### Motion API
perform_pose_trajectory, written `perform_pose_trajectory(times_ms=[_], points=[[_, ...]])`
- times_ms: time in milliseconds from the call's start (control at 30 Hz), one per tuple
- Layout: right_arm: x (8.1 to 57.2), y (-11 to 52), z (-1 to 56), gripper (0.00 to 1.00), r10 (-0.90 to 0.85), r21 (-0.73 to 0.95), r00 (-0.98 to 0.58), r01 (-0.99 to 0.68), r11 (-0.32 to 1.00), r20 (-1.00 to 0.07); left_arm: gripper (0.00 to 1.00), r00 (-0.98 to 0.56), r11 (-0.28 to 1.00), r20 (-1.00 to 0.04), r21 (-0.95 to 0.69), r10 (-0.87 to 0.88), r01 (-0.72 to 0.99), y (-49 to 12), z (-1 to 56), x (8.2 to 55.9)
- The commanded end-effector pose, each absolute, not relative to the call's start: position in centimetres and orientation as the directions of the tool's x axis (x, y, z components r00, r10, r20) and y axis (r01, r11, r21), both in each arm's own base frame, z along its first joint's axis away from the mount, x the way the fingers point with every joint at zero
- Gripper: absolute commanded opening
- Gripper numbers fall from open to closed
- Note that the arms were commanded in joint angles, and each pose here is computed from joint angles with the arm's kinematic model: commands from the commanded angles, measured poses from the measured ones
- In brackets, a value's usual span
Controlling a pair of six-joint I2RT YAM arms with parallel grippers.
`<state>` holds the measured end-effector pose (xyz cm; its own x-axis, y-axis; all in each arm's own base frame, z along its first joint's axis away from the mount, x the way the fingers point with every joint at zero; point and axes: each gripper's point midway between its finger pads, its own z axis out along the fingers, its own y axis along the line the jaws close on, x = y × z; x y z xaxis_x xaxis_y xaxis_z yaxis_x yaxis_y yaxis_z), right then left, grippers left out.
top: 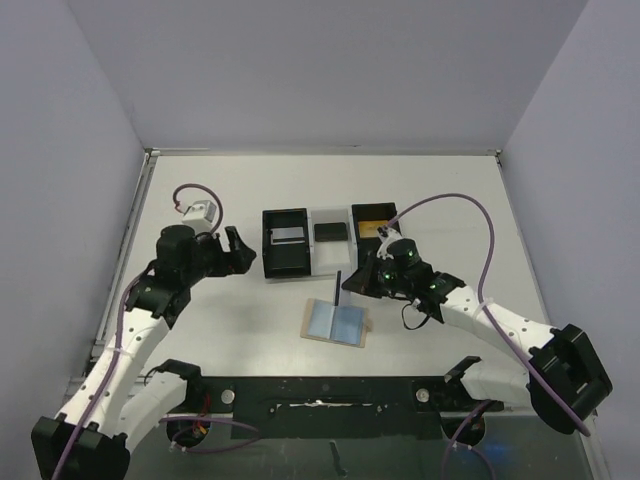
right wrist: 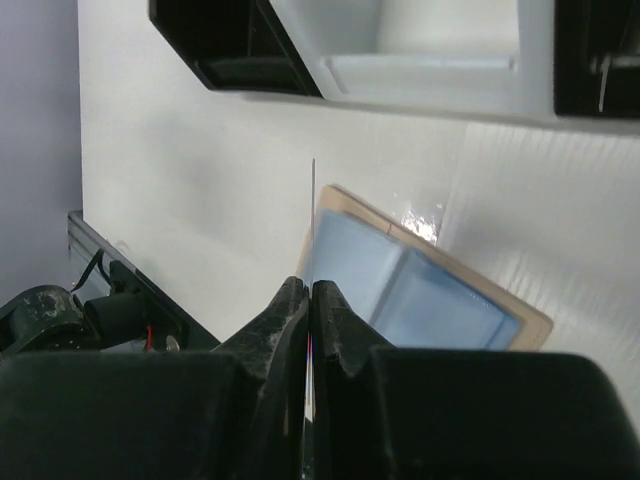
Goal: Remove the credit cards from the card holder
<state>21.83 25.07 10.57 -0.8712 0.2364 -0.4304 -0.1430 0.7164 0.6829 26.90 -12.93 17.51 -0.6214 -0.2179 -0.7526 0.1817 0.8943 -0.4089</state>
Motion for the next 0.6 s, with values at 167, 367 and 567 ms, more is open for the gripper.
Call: perform_pose_trajectory(times_ms=[167,367,567], points=[[26.7,26.7,18.4,0.0,0.148,0.467,-0.646,-0.356,0.809,-0.748,0.84,-0.535,0.94,-0.811,-0.33,-0.239,0.081,-7.6,18.6,28.3],[28.7,27.7,21.5,0.0,0.052,0.271,-0.451,-0.437,0.858,-0.891,0.84,-0.467,0.953,-0.841,-0.303,-0.273,-0.013,-5.7,19.1,28.6],[31.6,24.9,23.1,0.0,-0.163,-0.056,-0.244,-0.394,0.917,-0.956,0.84,-0.394,0.953,-0.869,-0.292,-0.298,-0.078,-4.1,20.2,28.1]])
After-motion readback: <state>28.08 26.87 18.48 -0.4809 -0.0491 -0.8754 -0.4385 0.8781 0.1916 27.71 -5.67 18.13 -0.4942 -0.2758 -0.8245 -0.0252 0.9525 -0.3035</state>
